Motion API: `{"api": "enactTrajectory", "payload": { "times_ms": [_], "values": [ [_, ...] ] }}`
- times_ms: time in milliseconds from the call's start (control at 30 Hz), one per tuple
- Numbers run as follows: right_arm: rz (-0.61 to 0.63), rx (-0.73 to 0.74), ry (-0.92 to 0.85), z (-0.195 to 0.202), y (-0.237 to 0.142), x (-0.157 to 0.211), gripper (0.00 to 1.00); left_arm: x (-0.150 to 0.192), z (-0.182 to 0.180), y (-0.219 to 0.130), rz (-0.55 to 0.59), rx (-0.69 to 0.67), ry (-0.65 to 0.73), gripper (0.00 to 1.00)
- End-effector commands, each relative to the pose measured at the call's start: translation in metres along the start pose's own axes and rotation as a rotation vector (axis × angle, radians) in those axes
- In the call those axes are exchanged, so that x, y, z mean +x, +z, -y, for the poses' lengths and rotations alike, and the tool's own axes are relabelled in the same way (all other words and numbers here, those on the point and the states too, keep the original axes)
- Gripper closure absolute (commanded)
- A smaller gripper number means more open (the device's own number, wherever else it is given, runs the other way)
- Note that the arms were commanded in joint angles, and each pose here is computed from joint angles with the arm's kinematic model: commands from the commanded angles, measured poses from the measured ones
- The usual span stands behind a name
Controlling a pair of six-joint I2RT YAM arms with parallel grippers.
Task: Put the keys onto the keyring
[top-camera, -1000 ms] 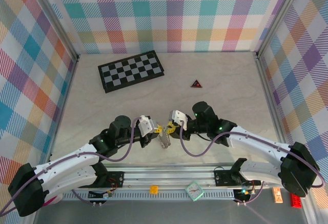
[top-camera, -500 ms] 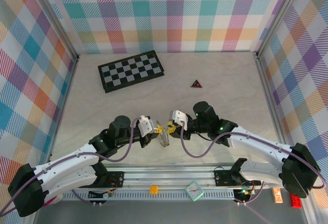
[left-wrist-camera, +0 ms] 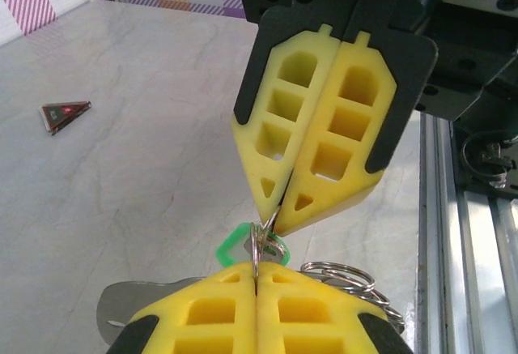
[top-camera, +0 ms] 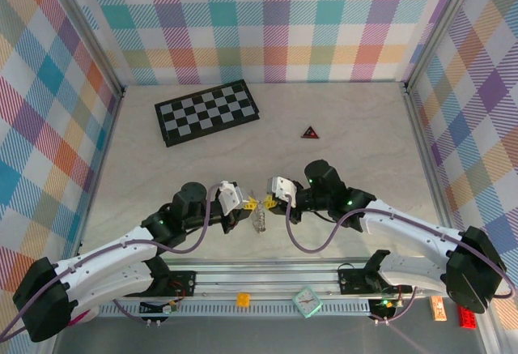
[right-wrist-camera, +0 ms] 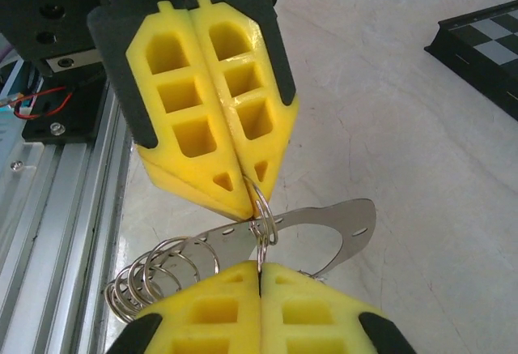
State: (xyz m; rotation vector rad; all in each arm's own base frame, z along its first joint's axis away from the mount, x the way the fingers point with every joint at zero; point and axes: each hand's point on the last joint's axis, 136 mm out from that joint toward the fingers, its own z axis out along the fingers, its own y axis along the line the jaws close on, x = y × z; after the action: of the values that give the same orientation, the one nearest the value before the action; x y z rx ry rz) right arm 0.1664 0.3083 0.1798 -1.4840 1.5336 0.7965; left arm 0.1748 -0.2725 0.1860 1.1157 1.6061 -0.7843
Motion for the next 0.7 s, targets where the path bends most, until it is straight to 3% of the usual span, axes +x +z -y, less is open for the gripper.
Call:
{"api": "enactTrajectory", "payload": {
  "times_ms": [0,367,500,667],
  "values": [
    [0.004,0.003,-0.084,0.001,-0.001,-0.003,1.00,-0.031,0.001,-0.002,0.118,0.030,-0.030,1.00],
    [0.036,-0.038,-0.132,-0.010,0.004,-0.004,1.00,-0.041,0.001,-0.001,0.167,0.050,-0.064,1.00],
    [0.064,0.021,-0.108,-0.003,-0.004,-0.008,0.82,-0.036,0.002,-0.003,0.163,0.047,-0.054,1.00],
    [0.116,0.003,-0.028,-0.004,-0.019,-0.016,0.71,-0.031,0.005,-0.004,0.143,0.056,-0.026,1.00]
  ]
}}
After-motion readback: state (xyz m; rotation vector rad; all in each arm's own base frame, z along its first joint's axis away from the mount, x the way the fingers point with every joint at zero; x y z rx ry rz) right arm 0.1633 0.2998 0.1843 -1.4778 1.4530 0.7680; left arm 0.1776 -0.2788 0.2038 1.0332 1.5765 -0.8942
